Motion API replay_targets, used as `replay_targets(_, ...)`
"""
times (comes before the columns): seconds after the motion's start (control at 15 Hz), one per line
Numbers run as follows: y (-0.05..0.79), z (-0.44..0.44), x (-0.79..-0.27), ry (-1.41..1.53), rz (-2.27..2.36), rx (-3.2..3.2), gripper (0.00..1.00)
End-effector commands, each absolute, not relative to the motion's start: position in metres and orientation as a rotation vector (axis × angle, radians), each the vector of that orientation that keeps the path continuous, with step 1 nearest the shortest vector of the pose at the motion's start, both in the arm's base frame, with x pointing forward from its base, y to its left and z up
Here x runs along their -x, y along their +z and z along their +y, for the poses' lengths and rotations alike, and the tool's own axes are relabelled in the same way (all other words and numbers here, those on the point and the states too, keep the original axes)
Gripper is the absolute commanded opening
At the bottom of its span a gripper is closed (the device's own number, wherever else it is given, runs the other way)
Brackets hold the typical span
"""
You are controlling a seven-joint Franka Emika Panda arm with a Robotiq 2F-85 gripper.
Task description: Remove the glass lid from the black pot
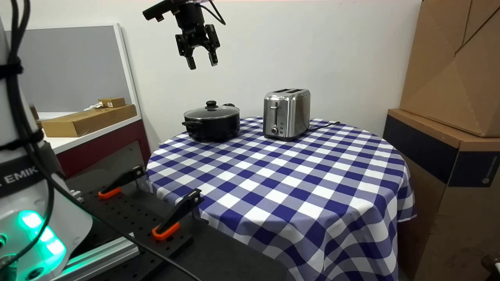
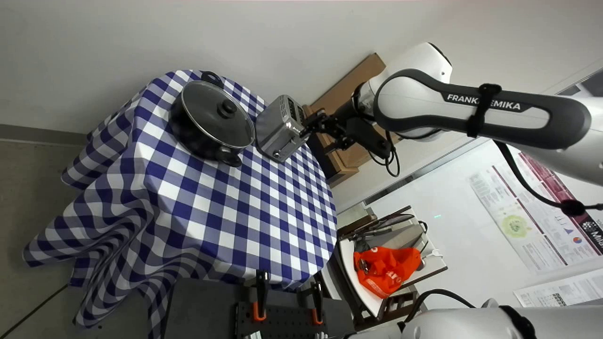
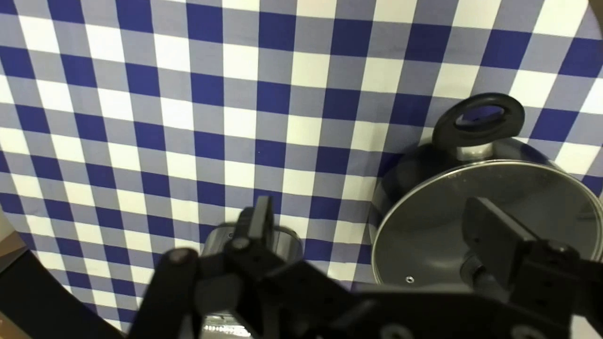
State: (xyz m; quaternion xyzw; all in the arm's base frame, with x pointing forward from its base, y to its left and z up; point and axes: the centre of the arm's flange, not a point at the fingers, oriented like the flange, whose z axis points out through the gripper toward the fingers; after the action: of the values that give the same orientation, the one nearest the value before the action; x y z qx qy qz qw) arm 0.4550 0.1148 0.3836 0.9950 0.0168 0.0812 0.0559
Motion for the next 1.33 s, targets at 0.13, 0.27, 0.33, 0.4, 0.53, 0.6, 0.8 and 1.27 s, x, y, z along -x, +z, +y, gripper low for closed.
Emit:
replay_targets(0.13,0.363,0.156,-0.532,0.244,0.105,-3.000,1.00)
replay_targets(0.27,0.354,0.167,-0.548,0.226,0.133,-2.994,1.00)
replay_targets(0.33,0.349,0.175,-0.554,0.217,0.148,-2.989,0.95)
replay_targets(0.4,0.342,0.181,-0.560,0.207,0.171,-2.991,0.94)
replay_targets(0.53,0.333,0.198,-0.569,0.190,0.203,-2.992,0.98)
replay_targets(0.6,0.329,0.205,-0.573,0.182,0.213,-2.994,0.98)
replay_targets(0.8,0.315,0.225,-0.583,0.155,0.243,-2.996,1.00)
replay_targets(1.27,0.291,0.257,-0.605,0.145,0.300,-2.930,1.00)
